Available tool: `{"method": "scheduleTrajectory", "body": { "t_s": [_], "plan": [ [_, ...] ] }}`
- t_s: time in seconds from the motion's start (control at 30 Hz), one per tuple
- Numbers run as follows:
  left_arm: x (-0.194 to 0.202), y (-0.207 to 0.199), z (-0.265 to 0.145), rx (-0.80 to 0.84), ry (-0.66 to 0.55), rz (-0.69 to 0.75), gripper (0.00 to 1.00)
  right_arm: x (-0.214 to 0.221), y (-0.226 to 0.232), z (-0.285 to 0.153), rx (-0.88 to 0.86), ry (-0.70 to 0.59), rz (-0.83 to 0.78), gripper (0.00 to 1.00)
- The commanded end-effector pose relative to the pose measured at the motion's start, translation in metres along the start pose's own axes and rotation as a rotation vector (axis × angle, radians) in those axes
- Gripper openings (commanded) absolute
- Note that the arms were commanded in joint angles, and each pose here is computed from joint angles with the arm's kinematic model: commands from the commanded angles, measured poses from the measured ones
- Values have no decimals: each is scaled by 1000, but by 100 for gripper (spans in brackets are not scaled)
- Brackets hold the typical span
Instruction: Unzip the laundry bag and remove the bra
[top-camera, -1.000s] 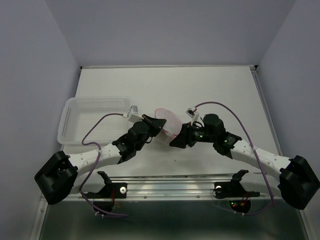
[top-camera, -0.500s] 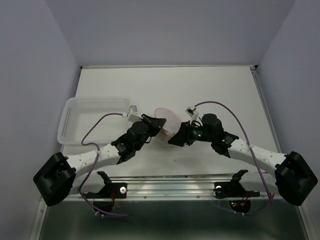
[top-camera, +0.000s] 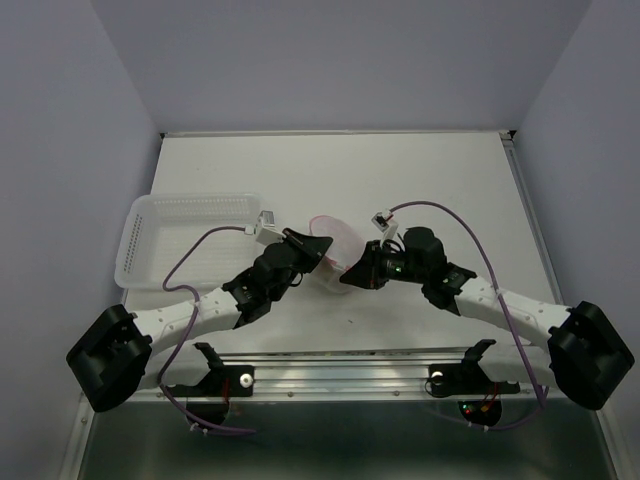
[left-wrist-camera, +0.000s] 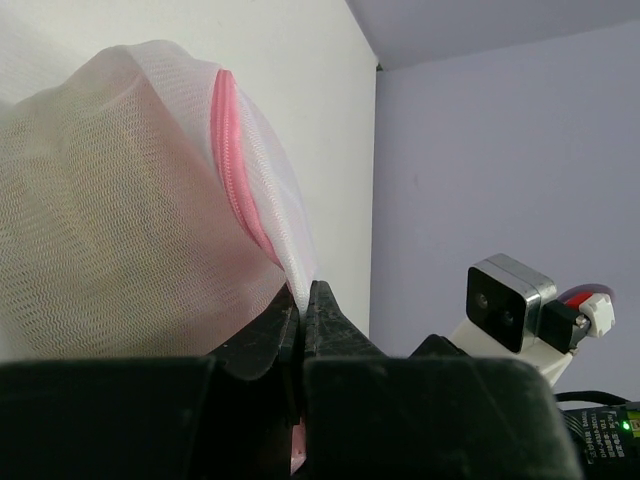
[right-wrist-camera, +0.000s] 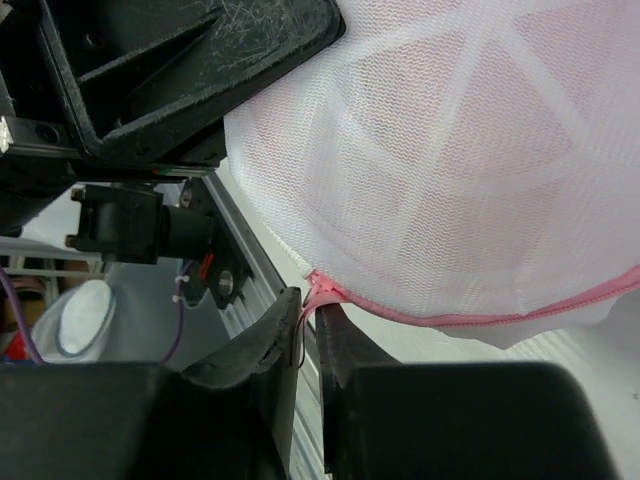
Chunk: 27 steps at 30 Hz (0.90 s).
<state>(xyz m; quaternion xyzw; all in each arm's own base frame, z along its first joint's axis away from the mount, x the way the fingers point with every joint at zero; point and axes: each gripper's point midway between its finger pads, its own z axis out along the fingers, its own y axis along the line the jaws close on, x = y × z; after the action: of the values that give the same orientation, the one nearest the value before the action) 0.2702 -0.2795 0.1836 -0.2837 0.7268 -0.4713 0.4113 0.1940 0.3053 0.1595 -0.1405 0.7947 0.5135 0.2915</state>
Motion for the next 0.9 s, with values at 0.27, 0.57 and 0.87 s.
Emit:
{"method": "scheduleTrajectory", "body": {
  "t_s": [0.27, 0.57, 0.87],
  "plan": [
    [-11, -28, -8, 94, -33, -12, 0, -15, -5, -8, 62, -92, -80, 1],
    [-30, 2, -5, 34, 19, 141, 0, -2, -44, -43, 317, -66, -148, 1],
    [-57, 14, 15, -12, 194, 514, 0, 3, -54, -68, 430, -29, -182, 1]
  ]
}}
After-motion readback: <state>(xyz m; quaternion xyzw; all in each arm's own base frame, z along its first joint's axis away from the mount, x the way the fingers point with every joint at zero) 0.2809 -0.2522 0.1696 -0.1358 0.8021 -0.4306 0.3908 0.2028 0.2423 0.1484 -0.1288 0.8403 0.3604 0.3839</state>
